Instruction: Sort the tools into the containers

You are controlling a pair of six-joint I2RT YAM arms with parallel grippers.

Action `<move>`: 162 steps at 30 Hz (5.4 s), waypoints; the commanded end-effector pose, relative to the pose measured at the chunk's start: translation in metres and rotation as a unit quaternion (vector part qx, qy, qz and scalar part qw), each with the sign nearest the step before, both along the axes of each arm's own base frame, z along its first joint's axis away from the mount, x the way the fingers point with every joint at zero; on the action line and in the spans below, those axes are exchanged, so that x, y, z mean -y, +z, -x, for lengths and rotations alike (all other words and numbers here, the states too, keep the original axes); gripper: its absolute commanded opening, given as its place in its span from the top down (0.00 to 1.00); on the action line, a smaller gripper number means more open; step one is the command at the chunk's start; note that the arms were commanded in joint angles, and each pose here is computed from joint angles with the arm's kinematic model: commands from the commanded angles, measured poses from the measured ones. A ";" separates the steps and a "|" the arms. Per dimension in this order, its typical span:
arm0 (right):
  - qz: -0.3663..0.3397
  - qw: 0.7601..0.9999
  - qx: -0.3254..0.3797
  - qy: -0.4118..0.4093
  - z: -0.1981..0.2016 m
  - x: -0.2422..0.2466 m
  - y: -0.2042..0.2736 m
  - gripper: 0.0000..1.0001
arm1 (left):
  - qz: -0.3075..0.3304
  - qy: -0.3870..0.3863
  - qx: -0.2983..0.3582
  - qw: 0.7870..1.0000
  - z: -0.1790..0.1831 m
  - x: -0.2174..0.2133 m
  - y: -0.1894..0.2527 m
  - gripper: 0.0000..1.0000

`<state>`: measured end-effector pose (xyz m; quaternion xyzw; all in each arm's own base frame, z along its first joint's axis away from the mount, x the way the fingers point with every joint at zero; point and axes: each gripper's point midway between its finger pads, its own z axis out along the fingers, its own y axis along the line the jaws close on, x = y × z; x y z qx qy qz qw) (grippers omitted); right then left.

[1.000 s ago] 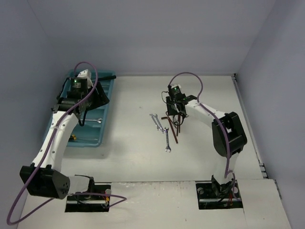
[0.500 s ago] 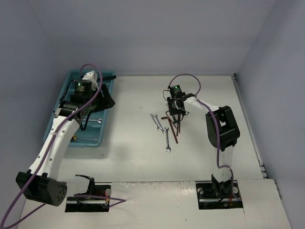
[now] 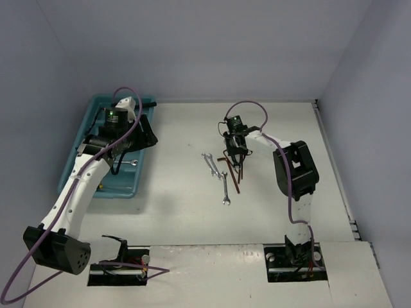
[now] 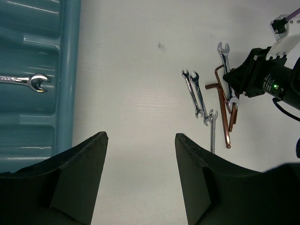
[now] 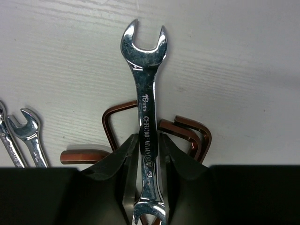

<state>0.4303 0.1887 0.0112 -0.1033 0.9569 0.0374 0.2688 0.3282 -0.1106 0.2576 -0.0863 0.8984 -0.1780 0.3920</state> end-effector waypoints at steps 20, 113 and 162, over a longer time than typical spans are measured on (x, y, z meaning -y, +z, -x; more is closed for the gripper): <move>-0.058 0.981 0.156 0.098 0.026 -0.039 0.160 1.00 | 0.073 -0.090 0.033 0.993 -0.004 0.081 0.044 0.44; -0.108 0.991 0.071 -0.043 0.123 -0.021 0.088 0.19 | 0.138 0.254 0.025 0.957 -0.105 -0.208 -0.080 0.51; -0.018 0.999 0.044 0.000 0.161 -0.054 0.068 1.00 | 0.076 -0.113 -0.007 0.991 0.024 0.080 -0.004 0.39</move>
